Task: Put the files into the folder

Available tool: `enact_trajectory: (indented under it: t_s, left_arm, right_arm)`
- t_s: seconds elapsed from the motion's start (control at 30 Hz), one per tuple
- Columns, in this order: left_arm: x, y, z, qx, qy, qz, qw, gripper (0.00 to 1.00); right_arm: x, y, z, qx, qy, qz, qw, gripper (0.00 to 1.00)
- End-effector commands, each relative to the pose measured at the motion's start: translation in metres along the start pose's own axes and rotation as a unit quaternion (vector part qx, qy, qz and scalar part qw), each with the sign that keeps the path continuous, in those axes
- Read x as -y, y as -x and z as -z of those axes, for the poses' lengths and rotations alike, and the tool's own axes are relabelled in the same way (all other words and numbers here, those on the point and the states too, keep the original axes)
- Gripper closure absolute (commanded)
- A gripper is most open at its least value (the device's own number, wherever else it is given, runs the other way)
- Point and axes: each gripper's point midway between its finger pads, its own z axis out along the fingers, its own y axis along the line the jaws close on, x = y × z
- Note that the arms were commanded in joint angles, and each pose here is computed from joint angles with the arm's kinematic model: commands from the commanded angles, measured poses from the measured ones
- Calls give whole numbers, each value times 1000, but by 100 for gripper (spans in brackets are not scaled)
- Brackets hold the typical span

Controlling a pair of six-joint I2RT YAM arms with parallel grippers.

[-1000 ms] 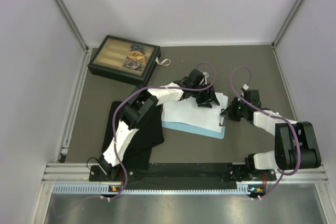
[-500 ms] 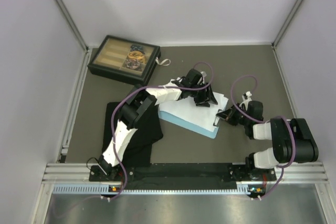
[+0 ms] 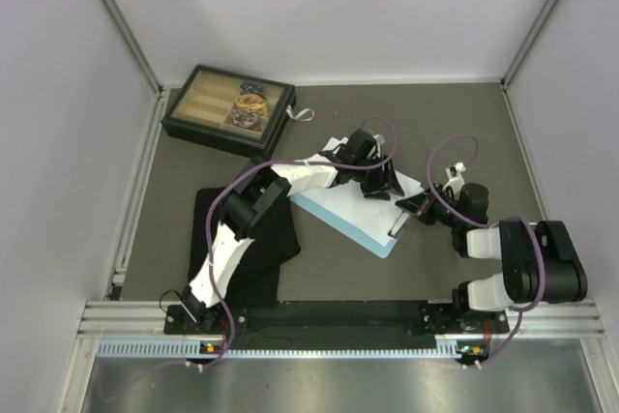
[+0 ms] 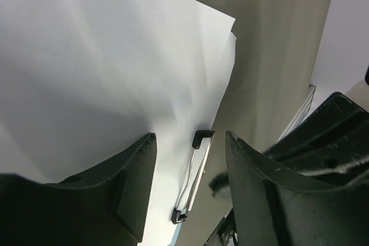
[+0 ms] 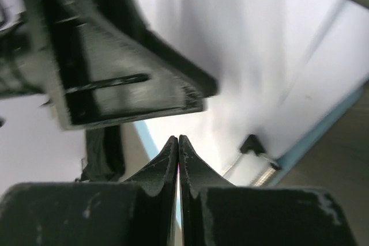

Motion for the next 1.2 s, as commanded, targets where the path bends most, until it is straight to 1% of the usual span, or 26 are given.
enact_trajectory:
  t_s: [0.0, 0.1, 0.13, 0.2, 0.3, 0.33, 0.37, 0.43, 0.47, 0.53, 0.57, 0.63, 0.67, 0.73, 0.77, 0.83, 0.87, 0.9, 0.93, 0.97, 1.0, 1.03, 1.07, 1.1, 1.13, 1.17]
  left_arm:
    - [-49, -35, -8, -40, 77, 5, 996, 41]
    - [-30, -30, -1, -36, 53, -8, 998, 37]
    - [-22, -27, 2, -33, 45, -11, 998, 36]
    - [-2, -18, 12, -22, 27, -24, 999, 31]
    - [31, -6, 29, -9, 4, -44, 999, 26]
    - [44, 0, 35, -2, -6, -52, 999, 25]
    - [50, 0, 41, -1, -8, -61, 998, 23]
    - [73, 7, 61, 17, -20, -81, 996, 19]
    - [77, 8, 68, 21, -19, -94, 995, 18]
    - [94, 12, 92, 40, -25, -112, 993, 15]
    - [105, 12, 109, 49, -29, -128, 990, 14]
    - [105, 9, 125, 59, -21, -139, 988, 14]
    - [118, 8, 147, 77, -30, -160, 984, 13]
    - [103, -3, 163, 80, -5, -169, 982, 13]
    - [107, 0, 188, 111, 5, -186, 976, 12]
    - [79, -10, 205, 120, 56, -183, 974, 12]
    - [80, -4, 232, 161, 73, -190, 966, 11]
    - [64, -10, 239, 165, 96, -184, 964, 10]
    - [58, -12, 250, 177, 108, -182, 961, 9]
    - [62, -9, 274, 218, 111, -184, 952, 9]
    - [51, -12, 281, 226, 125, -178, 949, 6]
    - [47, -14, 291, 236, 133, -173, 947, 6]
    - [47, -14, 310, 260, 139, -171, 940, 4]
    - [45, -13, 318, 270, 146, -167, 937, 4]
    - [45, -16, 331, 283, 146, -163, 934, 3]
    - [43, -14, 336, 292, 153, -162, 930, 3]
  right_arm:
    - [51, 4, 18, -8, -190, -27, 981, 100]
    - [49, 29, 31, 18, -246, 6, 969, 100]
    - [56, 18, 42, -6, -281, -6, 960, 100]
    - [47, 35, 48, 8, -298, 1, 954, 100]
    - [41, 32, 54, -25, -319, -7, 948, 99]
    - [47, 22, 57, -56, -331, -12, 942, 96]
    - [44, 21, 55, -71, -328, -10, 942, 88]
    - [43, 12, 53, -98, -321, 0, 942, 81]
    - [39, -1, 50, -118, -316, 16, 941, 75]
    - [35, -9, 49, -127, -319, 34, 939, 68]
    - [27, -19, 47, -139, -309, 53, 939, 62]
    - [19, -25, 46, -140, -305, 70, 939, 57]
    - [10, -28, 44, -139, -295, 80, 942, 53]
    - [-1, -42, 42, -150, -288, 96, 941, 51]
    - [-7, -46, 41, -150, -281, 104, 942, 48]
    - [-24, -62, 32, -159, -255, 111, 947, 48]
    - [-29, -70, 28, -166, -245, 109, 949, 48]
    - [-36, -89, 23, -187, -237, 106, 948, 48]
    - [-45, -93, 13, -183, -218, 112, 952, 48]
    - [-49, -100, 8, -186, -216, 118, 951, 47]
    - [-46, -111, 2, -199, -226, 117, 946, 47]
    - [-60, -122, -6, -210, -208, 135, 946, 47]
    - [-61, -128, -11, -215, -211, 138, 943, 47]
    - [-55, -138, -17, -232, -222, 141, 937, 47]
    - [-64, -148, -23, -243, -213, 151, 934, 47]
    - [-62, -150, -26, -241, -222, 153, 932, 47]
